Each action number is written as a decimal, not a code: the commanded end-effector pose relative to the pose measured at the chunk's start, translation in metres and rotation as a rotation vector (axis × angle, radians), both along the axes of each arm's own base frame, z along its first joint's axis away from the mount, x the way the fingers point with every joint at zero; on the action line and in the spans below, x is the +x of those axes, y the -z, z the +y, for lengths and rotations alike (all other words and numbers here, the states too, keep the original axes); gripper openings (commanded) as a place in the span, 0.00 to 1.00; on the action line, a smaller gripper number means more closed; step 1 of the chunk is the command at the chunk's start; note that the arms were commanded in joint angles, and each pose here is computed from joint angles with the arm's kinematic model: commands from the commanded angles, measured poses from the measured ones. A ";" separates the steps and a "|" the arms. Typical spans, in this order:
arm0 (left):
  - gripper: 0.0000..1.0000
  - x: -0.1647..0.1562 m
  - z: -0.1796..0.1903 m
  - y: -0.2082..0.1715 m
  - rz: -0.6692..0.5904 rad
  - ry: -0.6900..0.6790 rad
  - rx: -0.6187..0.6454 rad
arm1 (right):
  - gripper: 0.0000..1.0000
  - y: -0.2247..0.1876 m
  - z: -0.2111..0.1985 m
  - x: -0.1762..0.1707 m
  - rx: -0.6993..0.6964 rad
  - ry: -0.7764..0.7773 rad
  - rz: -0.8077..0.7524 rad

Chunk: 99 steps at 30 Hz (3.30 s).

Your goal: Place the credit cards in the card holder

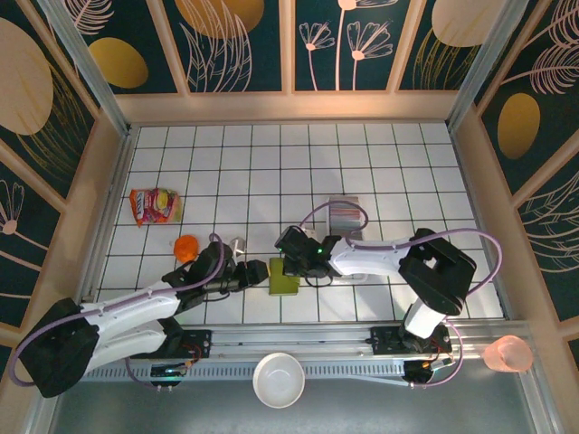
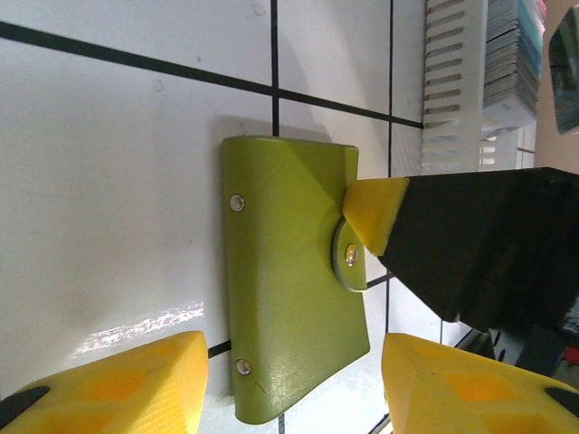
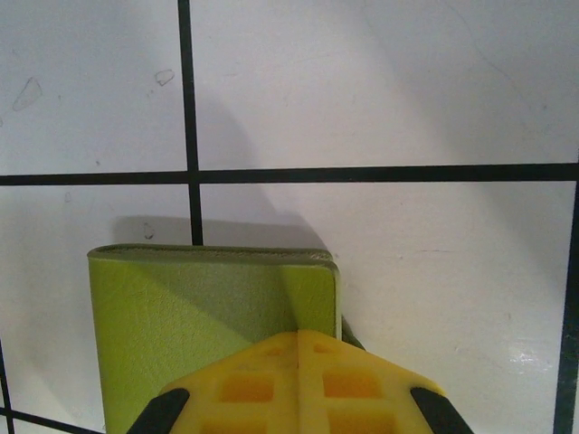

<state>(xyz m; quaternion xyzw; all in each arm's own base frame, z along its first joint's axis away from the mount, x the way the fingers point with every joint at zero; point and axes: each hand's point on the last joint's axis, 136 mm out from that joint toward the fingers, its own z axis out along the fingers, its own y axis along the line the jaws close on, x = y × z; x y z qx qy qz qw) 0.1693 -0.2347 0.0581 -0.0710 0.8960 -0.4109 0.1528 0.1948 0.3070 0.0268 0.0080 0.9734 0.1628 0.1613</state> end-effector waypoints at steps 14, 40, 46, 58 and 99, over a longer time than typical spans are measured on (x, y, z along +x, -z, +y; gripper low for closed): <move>0.46 -0.005 -0.022 0.014 0.034 0.015 0.035 | 0.00 0.018 -0.032 -0.013 -0.019 0.083 0.004; 0.40 -0.005 -0.040 0.024 0.055 0.041 0.057 | 0.00 0.016 -0.036 -0.015 0.021 0.094 -0.010; 0.35 -0.006 -0.053 0.010 0.043 0.071 -0.020 | 0.00 0.016 -0.035 -0.014 0.037 0.104 -0.013; 0.10 0.006 -0.069 -0.016 -0.024 0.076 -0.086 | 0.00 -0.031 -0.016 0.000 0.166 0.072 -0.125; 0.00 0.078 -0.020 -0.175 -0.714 -0.072 0.223 | 0.58 -0.208 0.020 0.067 0.613 -0.196 -0.481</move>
